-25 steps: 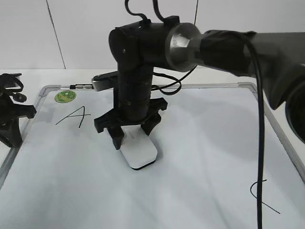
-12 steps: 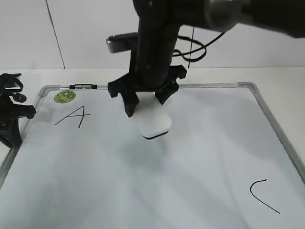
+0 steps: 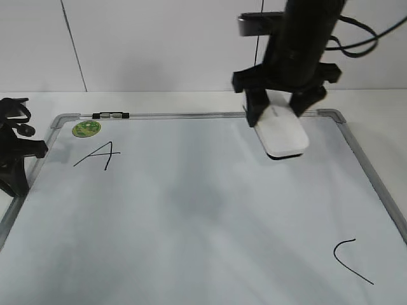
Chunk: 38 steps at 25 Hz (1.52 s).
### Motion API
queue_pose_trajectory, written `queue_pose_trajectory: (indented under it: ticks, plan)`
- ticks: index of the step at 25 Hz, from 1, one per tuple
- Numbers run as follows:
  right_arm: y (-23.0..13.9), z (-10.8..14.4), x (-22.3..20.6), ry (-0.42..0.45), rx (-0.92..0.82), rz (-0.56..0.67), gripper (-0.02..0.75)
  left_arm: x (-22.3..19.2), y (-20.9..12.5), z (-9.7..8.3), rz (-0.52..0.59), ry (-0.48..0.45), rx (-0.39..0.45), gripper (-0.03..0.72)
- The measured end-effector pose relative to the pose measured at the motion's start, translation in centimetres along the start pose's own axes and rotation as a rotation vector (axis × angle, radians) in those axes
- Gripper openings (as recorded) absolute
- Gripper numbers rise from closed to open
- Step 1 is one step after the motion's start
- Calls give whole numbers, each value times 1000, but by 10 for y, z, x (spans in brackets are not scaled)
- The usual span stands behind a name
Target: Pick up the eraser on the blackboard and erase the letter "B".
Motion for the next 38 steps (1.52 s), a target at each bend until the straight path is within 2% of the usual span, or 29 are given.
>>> queue_pose_trajectory:
  ticks: [5, 9, 13, 16, 24, 38]
  plan:
    - [-45, -51, -13, -22, -129, 119, 543, 0, 0, 0, 0, 0, 0, 36]
    - [-79, -82, -22, -26, -203, 202, 543, 0, 0, 0, 0, 0, 0, 36]
    - [-97, -100, -32, -21, -196, 236, 543, 0, 0, 0, 0, 0, 0, 36]
    - [-99, -110, -35, -27, -200, 211, 543, 0, 0, 0, 0, 0, 0, 36]
    - [-89, -119, -35, -50, -187, 118, 543, 0, 0, 0, 2, 0, 0, 36]
    - [-88, -121, -61, -39, -168, 154, 543, 0, 0, 0, 2, 0, 0, 36]
Point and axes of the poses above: a point on each arm's last joint axis where the gripper is mounted, x pointing back along that axis away from the gripper, z along the wrist's bending axis when the last joint is at zero, y = z × x, the point moved 4 cm from there along -x, pointing out along that axis toward the gripper, and after that the axes turned 11 degrees about x, right-handed, at the moved point
